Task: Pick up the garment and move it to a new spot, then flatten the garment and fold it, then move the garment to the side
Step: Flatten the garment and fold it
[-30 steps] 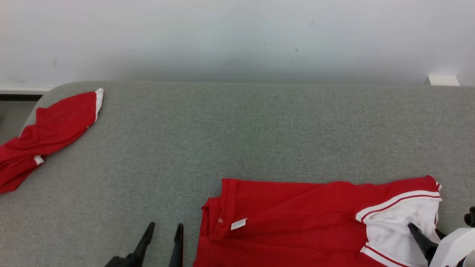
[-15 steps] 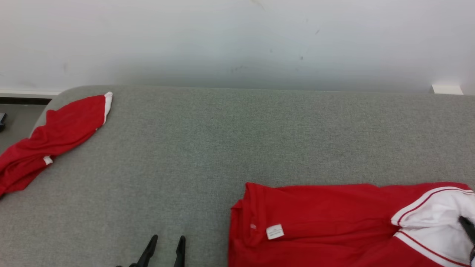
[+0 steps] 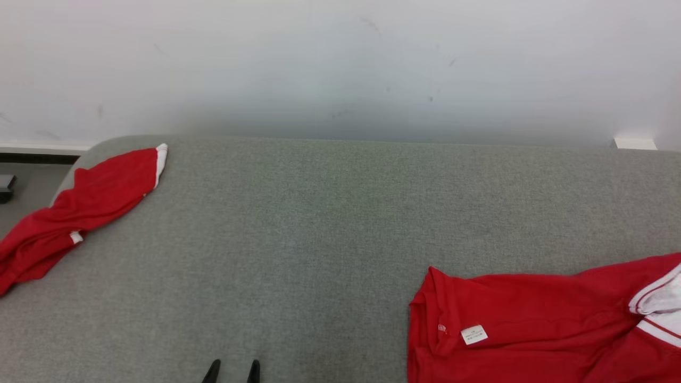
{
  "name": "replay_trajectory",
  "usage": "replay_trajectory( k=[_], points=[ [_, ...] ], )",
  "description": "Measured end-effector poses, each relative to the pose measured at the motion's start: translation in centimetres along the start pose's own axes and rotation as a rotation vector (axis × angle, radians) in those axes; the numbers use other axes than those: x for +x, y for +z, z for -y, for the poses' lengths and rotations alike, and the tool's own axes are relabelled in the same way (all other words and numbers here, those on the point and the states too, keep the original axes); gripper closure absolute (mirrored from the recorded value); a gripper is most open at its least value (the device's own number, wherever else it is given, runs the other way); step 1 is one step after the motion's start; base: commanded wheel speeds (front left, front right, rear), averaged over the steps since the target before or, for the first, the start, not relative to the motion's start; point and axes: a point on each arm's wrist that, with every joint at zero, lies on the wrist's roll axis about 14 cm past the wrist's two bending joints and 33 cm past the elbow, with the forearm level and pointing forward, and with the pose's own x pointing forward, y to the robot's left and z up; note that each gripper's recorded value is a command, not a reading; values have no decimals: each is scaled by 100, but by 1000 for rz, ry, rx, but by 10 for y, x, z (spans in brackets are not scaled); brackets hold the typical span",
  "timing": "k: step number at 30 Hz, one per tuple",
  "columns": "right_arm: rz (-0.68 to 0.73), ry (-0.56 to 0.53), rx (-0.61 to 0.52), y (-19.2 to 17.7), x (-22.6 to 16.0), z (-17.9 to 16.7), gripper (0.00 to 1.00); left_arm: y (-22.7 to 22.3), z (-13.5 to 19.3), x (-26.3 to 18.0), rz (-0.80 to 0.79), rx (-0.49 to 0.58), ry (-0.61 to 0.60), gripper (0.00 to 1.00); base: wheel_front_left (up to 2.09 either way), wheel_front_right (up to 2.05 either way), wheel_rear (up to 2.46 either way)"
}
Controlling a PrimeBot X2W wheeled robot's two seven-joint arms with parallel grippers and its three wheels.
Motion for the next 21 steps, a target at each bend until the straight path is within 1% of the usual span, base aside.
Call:
replay_trajectory(
  k=[4,7,9,12,14,17,21],
  points=[
    [-27,114,-99,7,-2,-41,100,-1,2,-1,-2,-6,-5,0,0,0,0],
    [-95,217,-183,-6,-3,-80,100,-2,3,-2,-5,-10,-5,0,0,0,0],
    [-146,301,-207,-21,-3,-111,100,-4,4,-2,-9,-12,-8,0,0,0,0],
    [-226,441,-223,-47,-7,-162,100,-3,3,0,-8,-14,-2,0,0,0,0],
    [-255,521,-212,-60,-10,-193,100,-4,1,0,-12,-15,4,0,0,0,0],
    [-264,594,-198,-68,-9,-226,100,-10,1,0,-29,-16,4,0,0,0,0],
    [-272,644,-194,-78,-3,-258,100,-12,1,0,-36,-26,4,0,0,0,0]
  ],
)
